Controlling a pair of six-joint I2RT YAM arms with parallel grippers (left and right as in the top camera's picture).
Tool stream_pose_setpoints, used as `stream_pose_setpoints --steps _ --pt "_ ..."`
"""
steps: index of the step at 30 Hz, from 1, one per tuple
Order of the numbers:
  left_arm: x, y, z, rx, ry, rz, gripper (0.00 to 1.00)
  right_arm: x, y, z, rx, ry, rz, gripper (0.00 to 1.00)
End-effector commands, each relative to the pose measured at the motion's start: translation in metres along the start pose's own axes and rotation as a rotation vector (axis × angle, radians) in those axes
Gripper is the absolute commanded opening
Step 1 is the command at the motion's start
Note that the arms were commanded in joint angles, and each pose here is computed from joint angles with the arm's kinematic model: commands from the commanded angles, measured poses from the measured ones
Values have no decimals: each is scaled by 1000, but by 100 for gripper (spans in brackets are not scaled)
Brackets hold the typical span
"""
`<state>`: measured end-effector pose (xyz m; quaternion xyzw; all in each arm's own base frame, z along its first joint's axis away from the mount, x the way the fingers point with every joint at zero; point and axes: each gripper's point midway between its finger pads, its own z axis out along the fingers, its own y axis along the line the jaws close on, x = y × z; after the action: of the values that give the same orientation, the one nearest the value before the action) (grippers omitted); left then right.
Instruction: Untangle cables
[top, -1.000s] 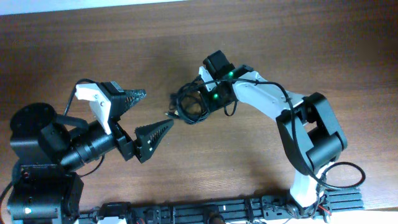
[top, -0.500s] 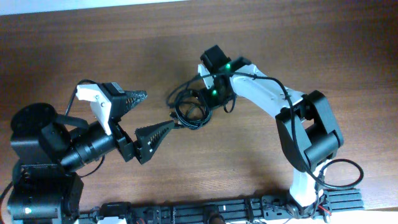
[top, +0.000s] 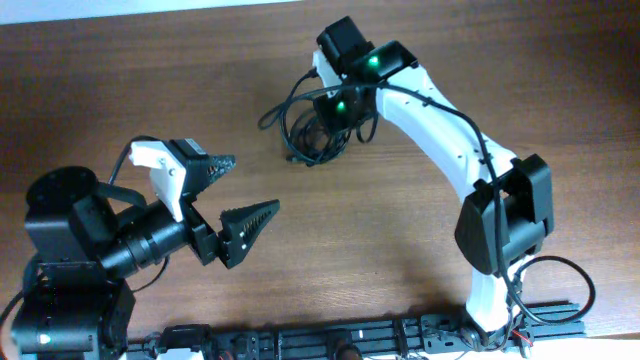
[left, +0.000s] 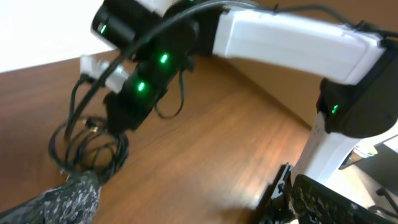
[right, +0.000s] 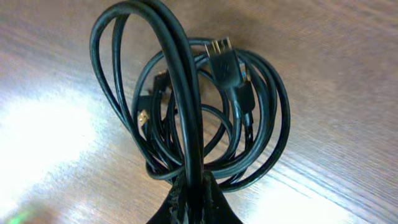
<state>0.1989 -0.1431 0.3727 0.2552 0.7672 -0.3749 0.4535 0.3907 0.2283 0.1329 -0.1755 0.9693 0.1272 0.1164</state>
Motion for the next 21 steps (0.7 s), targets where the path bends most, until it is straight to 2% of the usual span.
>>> stream_pose_setpoints --steps 1,6,12,21 --pt "2 17 -5 -123 14 23 99 -18 -2 -26 -32 -58 28 4" --pt "7 23 -5 -155 33 37 99 -35 6 -69 -46 -132 19 4" --pt "6 25 -4 -154 33 36 99 -52 51 -154 -225 -278 -43 4" --pt "5 25 -4 -155 31 38 99 -38 89 -284 -342 -504 -101 4"
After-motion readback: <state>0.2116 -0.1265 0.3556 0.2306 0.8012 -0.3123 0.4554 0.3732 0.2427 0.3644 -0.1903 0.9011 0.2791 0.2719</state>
